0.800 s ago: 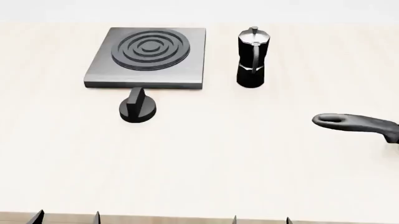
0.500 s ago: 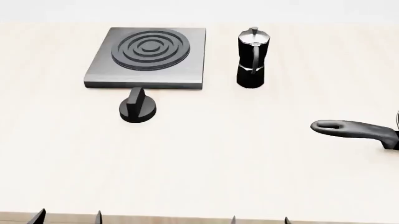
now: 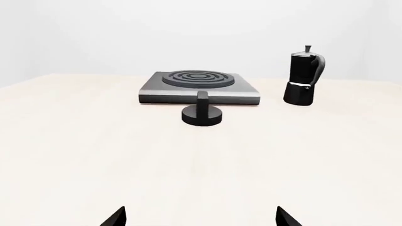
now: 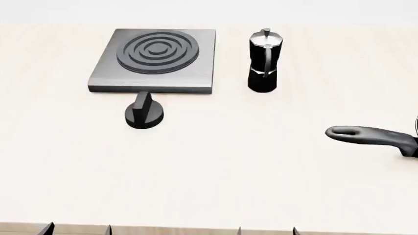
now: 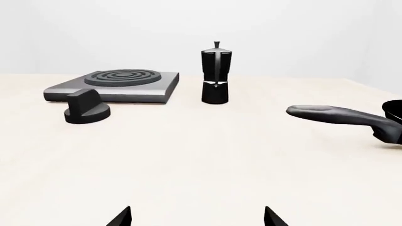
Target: Put the moka pot on the stove.
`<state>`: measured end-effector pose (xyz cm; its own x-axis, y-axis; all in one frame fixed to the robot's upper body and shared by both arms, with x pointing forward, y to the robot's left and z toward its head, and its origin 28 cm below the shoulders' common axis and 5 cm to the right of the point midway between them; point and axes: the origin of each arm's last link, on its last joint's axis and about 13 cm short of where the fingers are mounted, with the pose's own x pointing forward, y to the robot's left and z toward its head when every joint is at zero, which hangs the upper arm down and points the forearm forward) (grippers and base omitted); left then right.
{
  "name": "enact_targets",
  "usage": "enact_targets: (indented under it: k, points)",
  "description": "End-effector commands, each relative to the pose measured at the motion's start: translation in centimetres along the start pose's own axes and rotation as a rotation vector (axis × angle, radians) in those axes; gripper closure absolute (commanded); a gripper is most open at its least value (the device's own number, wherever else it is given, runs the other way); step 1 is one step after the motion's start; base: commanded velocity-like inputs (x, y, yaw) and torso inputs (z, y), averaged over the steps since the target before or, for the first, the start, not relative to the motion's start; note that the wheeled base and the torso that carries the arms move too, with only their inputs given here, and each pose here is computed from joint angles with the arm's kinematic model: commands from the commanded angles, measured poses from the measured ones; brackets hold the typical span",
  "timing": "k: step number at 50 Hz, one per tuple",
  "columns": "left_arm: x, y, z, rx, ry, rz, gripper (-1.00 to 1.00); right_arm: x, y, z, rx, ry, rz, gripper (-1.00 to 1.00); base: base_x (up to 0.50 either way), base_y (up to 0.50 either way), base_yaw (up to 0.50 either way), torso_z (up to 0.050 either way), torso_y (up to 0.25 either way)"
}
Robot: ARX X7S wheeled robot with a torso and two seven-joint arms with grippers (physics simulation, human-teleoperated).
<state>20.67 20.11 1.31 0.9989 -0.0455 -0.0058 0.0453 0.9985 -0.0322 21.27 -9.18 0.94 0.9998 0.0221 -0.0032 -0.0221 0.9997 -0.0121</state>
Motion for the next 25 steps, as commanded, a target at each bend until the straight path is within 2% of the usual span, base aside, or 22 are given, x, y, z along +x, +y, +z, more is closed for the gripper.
enact_targets:
  k: [1,25]
  points:
    - [0.2,0.1,0.2,0.003,-0.009,0.012,-1.00,-0.1,-0.1,0.1,0.003,-0.003,-0.004,-1.00,0.00,0.00,0.00,0.000,0.000]
    - [-0.1,0.1,0.8,0.009,-0.078,0.014,-1.00,-0.8,0.3,2.2,-0.026,-0.093,0.006,-1.00,0.00,0.00,0.00,0.000,0.000]
